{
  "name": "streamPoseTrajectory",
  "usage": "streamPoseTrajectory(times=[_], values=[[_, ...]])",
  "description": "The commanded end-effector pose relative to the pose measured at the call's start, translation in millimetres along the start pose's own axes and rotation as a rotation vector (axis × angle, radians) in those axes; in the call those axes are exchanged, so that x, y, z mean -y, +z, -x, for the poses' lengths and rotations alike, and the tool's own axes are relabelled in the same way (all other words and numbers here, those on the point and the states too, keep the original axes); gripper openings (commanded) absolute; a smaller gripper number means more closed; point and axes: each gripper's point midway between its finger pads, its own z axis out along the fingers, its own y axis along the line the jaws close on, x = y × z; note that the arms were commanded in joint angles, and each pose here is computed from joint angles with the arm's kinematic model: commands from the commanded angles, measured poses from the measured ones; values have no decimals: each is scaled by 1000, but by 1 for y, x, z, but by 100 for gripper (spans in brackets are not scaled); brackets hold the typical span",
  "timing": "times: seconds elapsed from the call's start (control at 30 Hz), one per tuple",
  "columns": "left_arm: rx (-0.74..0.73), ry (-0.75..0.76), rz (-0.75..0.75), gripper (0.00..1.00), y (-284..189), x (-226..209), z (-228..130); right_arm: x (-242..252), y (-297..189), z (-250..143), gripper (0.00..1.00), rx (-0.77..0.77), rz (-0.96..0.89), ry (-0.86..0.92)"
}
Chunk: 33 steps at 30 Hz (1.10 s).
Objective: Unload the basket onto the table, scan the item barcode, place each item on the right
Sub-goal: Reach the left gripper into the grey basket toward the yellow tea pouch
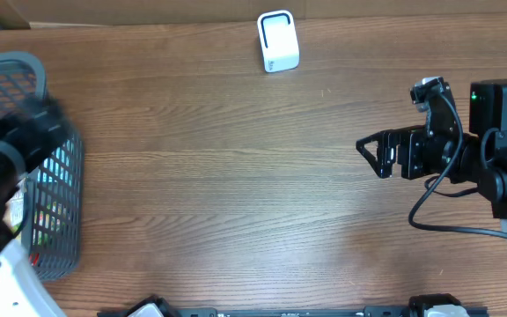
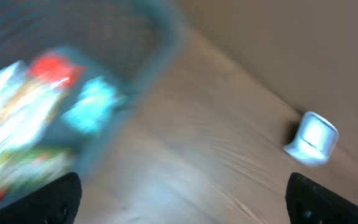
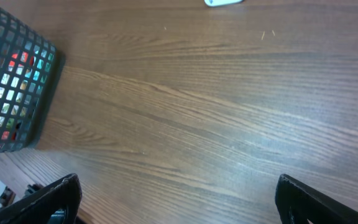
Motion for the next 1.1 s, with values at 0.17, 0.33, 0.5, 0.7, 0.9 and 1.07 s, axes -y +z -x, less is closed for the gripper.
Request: streamPoseTrajectory(times=[0.17,0.33,0.5,0.7,0.9,1.07], values=[[-29,-497,349,91,-9,-133,-9,-2,-7,-1,100,-2,-11,0],[-99,-671,481,88,16,-183,-24,-2,-7,-3,100,-11,-12,6],[-182,-782,581,87,47,-214,-43,-2,-7,-4,100,-15,-12,8],[-285,-857,633,84,84,-237,-73,-2,-7,-5,100,-15,-12,8],[-314,-896,682,84,118,-259,-112,-2,-7,-5,100,-15,-12,8],[-315,-867,686,85,144,-263,-132,-2,-7,-5,100,-15,-11,8]])
